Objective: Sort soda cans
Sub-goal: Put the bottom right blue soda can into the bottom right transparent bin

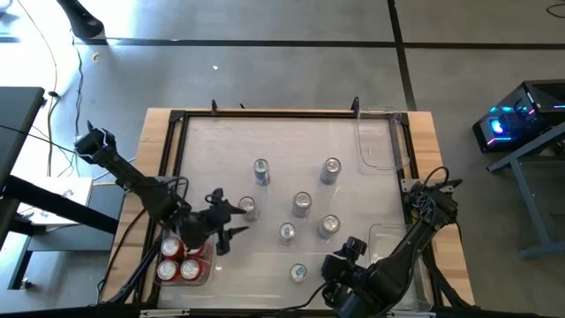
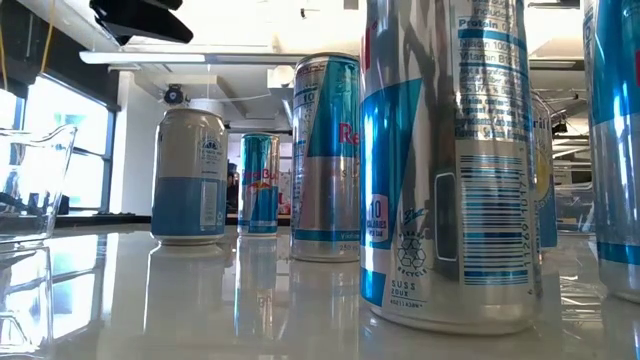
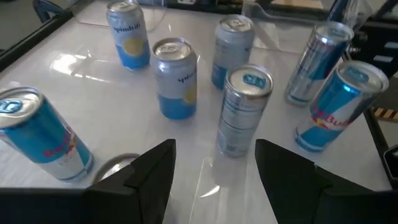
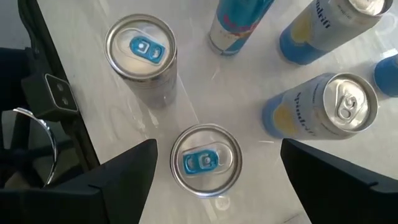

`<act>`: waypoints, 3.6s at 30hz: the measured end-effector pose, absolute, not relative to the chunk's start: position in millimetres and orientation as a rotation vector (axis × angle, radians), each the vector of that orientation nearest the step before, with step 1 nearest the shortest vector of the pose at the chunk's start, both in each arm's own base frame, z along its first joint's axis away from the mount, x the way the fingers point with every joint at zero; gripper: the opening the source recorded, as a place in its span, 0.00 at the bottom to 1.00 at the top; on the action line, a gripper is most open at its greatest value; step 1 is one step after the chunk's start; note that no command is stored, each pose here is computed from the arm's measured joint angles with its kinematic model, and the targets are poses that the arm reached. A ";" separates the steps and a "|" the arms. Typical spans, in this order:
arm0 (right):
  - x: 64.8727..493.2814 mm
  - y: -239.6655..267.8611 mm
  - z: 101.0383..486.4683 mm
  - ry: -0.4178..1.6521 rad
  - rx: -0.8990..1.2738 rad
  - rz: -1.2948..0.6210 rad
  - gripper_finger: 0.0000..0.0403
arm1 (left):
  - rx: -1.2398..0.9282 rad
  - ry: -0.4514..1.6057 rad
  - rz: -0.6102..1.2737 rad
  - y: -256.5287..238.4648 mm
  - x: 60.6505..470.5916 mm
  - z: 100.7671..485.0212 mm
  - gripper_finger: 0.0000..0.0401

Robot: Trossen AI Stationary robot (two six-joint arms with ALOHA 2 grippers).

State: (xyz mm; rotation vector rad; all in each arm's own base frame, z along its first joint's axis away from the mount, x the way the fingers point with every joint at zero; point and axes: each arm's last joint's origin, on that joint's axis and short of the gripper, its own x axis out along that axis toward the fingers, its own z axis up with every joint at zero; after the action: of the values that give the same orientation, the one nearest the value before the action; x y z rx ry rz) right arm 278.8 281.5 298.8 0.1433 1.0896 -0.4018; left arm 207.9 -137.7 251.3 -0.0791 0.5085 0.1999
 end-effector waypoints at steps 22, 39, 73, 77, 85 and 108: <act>287.8 272.3 235.5 1.218 0.236 -0.444 0.84 | -0.036 0.484 0.213 -143.8 196.3 254.4 0.53; 313.4 247.8 222.2 1.436 0.300 -0.254 0.53 | -0.083 0.498 0.223 -145.3 192.3 249.8 0.53; 115.4 297.7 272.9 1.529 0.733 -0.704 0.52 | -0.072 0.440 0.250 -155.0 179.9 243.0 0.53; 107.4 300.7 247.2 1.617 0.727 -0.697 0.52 | -0.072 0.440 0.251 -154.9 179.9 243.0 0.53; 104.4 298.1 228.9 1.654 0.694 -0.657 0.52 | -0.064 0.442 0.249 -154.9 180.0 243.0 0.53; 106.9 300.7 229.5 1.772 0.700 -0.637 0.69 | -0.073 0.443 0.247 -155.0 180.0 242.9 0.53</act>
State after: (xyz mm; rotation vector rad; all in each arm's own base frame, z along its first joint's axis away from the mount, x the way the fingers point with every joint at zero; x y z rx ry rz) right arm 106.9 300.7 229.5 0.6999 1.7716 -0.6368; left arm 180.0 -155.0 242.9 -0.0734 0.4433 0.2472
